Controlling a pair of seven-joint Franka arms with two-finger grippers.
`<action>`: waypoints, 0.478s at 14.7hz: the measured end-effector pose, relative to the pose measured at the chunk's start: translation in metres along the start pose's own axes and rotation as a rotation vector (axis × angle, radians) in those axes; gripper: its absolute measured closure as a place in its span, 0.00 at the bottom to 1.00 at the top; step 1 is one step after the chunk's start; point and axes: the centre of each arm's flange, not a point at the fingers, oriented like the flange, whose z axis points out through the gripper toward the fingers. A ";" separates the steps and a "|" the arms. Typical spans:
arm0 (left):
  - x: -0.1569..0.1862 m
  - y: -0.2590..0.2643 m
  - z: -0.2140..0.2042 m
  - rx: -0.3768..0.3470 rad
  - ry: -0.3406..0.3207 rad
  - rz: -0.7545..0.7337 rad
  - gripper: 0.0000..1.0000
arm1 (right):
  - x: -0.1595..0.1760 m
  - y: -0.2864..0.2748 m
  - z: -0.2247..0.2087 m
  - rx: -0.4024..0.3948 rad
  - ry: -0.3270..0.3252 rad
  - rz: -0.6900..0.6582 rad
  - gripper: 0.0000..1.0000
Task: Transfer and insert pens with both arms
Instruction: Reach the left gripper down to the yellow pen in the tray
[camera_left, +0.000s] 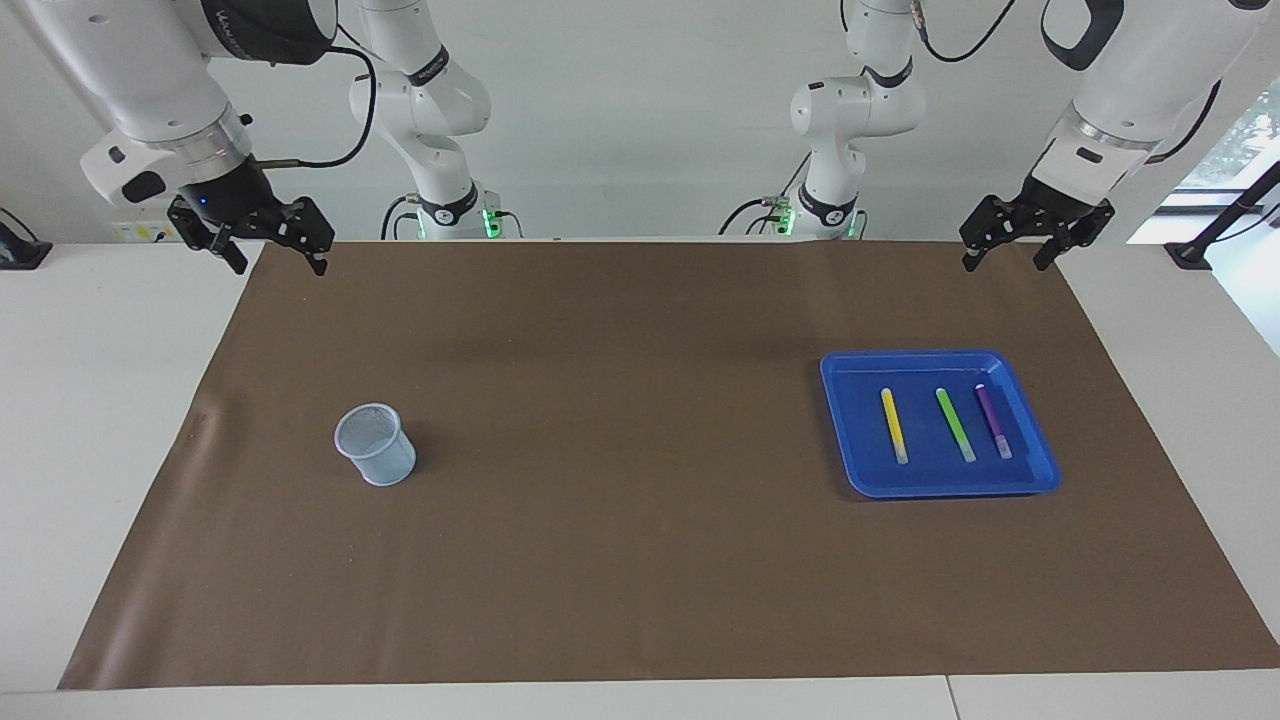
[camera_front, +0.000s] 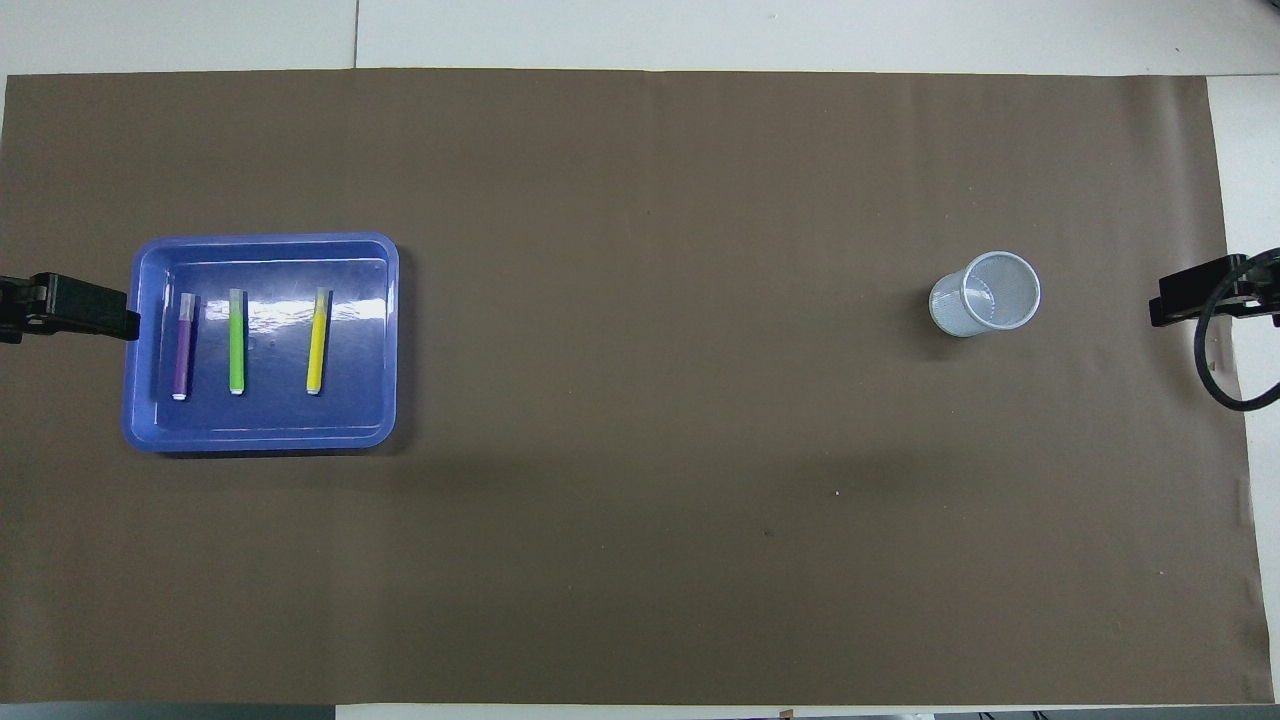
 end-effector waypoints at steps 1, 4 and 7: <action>0.000 0.000 0.000 0.000 0.000 0.000 0.00 | 0.000 -0.001 0.000 0.000 0.001 -0.001 0.00; 0.000 0.000 0.000 0.000 0.000 0.001 0.00 | 0.000 -0.004 -0.002 0.000 0.005 -0.007 0.00; 0.000 0.001 0.000 0.000 -0.001 -0.001 0.00 | 0.000 -0.004 -0.002 -0.001 0.005 -0.008 0.00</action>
